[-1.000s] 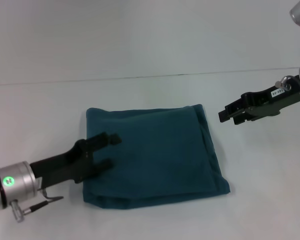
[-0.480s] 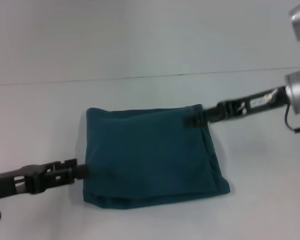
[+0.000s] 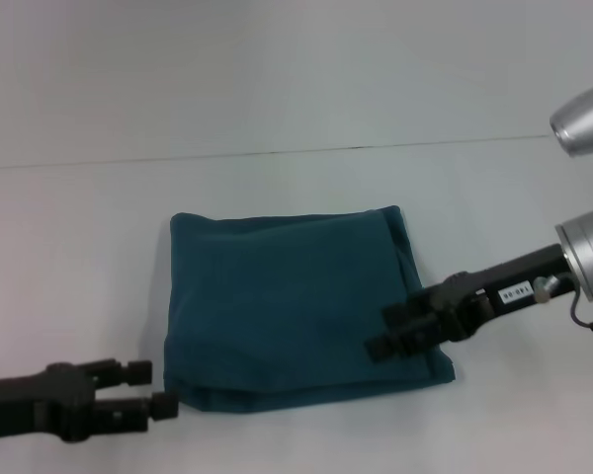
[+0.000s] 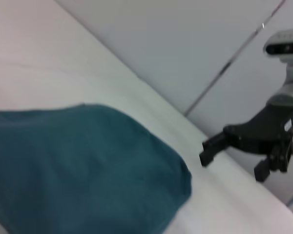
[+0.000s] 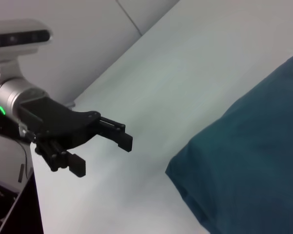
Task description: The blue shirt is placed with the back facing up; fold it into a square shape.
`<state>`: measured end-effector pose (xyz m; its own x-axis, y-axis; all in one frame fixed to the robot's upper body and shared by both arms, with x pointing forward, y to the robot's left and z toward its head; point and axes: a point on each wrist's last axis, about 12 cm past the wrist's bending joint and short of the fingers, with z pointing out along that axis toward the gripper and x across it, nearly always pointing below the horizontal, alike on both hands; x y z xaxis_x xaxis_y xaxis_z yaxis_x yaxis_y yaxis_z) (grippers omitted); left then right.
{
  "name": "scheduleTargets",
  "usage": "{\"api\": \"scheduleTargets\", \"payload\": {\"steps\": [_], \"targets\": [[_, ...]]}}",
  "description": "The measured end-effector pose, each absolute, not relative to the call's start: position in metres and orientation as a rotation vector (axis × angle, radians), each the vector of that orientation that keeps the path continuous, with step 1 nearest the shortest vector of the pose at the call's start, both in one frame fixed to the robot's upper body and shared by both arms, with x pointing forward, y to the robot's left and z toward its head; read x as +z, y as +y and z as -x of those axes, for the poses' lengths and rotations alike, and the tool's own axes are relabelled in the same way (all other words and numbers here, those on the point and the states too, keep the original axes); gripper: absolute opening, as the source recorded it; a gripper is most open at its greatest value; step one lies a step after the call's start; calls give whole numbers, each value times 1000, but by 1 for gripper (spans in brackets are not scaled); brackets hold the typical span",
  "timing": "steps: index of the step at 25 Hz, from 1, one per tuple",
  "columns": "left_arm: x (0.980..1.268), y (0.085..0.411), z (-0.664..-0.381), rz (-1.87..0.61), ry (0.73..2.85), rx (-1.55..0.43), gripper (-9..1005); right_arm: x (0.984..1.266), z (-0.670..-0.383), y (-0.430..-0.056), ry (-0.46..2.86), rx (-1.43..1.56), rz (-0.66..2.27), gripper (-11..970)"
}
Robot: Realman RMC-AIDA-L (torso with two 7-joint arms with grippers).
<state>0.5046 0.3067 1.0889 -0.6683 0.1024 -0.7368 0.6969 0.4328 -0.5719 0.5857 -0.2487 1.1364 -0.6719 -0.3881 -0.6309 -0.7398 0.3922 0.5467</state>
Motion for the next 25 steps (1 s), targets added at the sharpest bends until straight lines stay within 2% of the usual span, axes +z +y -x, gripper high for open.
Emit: {"api": "scheduleTargets", "payload": {"steps": [3, 12, 17, 25], "targets": [[1087, 299, -504, -737, 2085, -1246, 888, 1132, -580, -251, 2230, 1194, 1008, 931], [1094, 271, -533, -775, 2081, -1272, 887, 1117, -570, -242, 2180, 1220, 976, 930], [1102, 265, -549, -805, 2154, -1275, 887, 1103, -557, -246, 2108, 1236, 916, 930], [1107, 261, -556, -812, 2221, -1283, 887, 1091, -553, -248, 2016, 1170, 841, 931]]}}
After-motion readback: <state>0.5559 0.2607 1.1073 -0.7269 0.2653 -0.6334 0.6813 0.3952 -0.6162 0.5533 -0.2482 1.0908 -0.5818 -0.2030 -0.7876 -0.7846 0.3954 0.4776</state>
